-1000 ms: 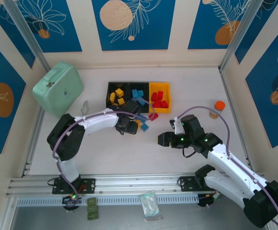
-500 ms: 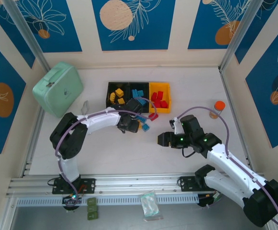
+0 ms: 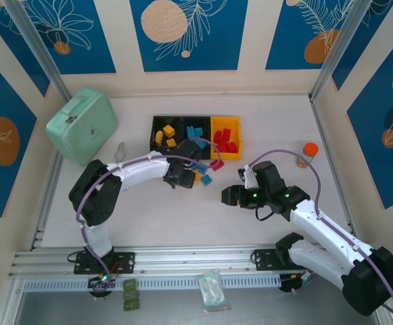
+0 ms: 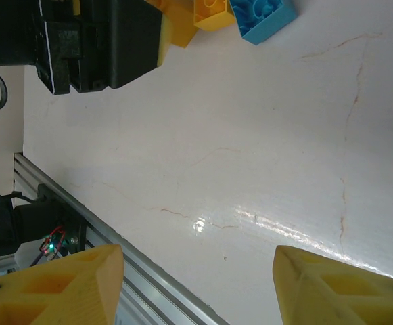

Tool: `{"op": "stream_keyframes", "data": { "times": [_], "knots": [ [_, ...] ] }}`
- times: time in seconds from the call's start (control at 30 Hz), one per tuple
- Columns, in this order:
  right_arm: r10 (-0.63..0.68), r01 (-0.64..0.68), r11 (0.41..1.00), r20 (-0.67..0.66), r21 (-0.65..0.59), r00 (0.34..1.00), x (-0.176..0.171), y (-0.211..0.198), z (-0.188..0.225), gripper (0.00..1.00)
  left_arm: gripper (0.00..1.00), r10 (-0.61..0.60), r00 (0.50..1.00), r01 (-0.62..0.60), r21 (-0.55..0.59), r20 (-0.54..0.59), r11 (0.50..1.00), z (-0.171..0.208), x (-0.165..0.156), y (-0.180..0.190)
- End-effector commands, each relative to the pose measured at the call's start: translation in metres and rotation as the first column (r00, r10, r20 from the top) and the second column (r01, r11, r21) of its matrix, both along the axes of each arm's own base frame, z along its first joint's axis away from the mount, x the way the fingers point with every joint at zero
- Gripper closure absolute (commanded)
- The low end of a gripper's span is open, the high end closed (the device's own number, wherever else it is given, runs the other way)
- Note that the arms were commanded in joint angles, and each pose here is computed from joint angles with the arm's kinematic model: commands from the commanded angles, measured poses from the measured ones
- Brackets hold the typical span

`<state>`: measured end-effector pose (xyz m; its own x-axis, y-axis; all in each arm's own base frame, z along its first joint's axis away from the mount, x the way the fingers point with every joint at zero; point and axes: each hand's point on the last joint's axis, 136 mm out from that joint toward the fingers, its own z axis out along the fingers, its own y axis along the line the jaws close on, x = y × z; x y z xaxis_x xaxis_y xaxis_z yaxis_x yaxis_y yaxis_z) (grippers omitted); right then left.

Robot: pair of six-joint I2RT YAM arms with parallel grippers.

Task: Sort the legos into containers by color
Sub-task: Pick up the lego from the center of the table, then place the lego on the lego.

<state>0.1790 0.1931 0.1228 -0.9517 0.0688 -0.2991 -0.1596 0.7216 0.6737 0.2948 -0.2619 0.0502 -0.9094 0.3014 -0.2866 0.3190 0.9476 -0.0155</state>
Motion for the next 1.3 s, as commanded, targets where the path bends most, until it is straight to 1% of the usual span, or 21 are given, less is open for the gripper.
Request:
{"op": "stream_keyframes", "data": {
  "times": [0.0, 0.07, 0.17, 0.23, 0.33, 0.43, 0.73, 0.9, 1.07, 1.27],
  "knots": [
    [0.016, -0.016, 1.000, 0.003, 0.020, 1.000, -0.002, 0.004, 0.007, 0.40, 0.39, -0.034, 0.999, 0.033, 0.022, 0.009, 0.999, 0.000, 0.003, -0.005],
    [0.009, -0.009, 1.000, 0.000, 0.017, 1.000, -0.004, 0.002, 0.005, 0.40, 0.40, -0.041, 0.999, 0.041, 0.039, 0.008, 0.998, -0.004, 0.007, -0.005],
    [0.000, 0.000, 1.000, -0.007, 0.019, 1.000, -0.006, 0.001, 0.003, 0.40, 0.43, -0.068, 0.998, 0.067, 0.063, 0.008, 0.996, -0.008, 0.011, -0.007],
    [-0.004, 0.004, 1.000, -0.012, 0.019, 1.000, -0.006, 0.000, 0.000, 0.40, 0.48, -0.079, 0.997, 0.078, 0.069, 0.009, 0.995, -0.009, 0.014, -0.009],
    [-0.007, 0.007, 1.000, -0.020, 0.019, 1.000, -0.008, 0.000, -0.001, 0.40, 0.61, -0.089, 0.996, 0.088, 0.069, 0.011, 0.994, -0.006, 0.015, -0.010],
    [-0.008, 0.008, 1.000, -0.019, 0.017, 1.000, -0.008, -0.001, -0.002, 0.40, 0.66, -0.091, 0.996, 0.091, 0.065, 0.008, 0.994, -0.001, 0.011, -0.008],
    [0.009, -0.008, 0.999, -0.012, 0.034, 1.000, -0.006, 0.005, 0.001, 0.40, 0.67, -0.064, 0.997, 0.063, 0.026, 0.039, 0.998, 0.030, -0.007, 0.010],
    [0.048, -0.048, 0.998, 0.011, 0.039, 0.999, -0.001, 0.020, 0.009, 0.39, 0.68, -0.033, 0.996, 0.033, 0.010, 0.079, 0.999, 0.055, -0.005, 0.027],
    [0.090, -0.091, 0.995, 0.039, 0.035, 0.995, 0.010, 0.042, 0.017, 0.40, 0.68, 0.014, 0.990, -0.007, -0.045, 0.141, 0.999, 0.087, 0.012, 0.041],
    [0.135, -0.137, 0.990, 0.061, 0.037, 0.989, 0.024, 0.068, 0.022, 0.40, 0.68, 0.076, 0.979, -0.064, -0.068, 0.190, 0.996, 0.113, 0.057, 0.063]
  ]
}}
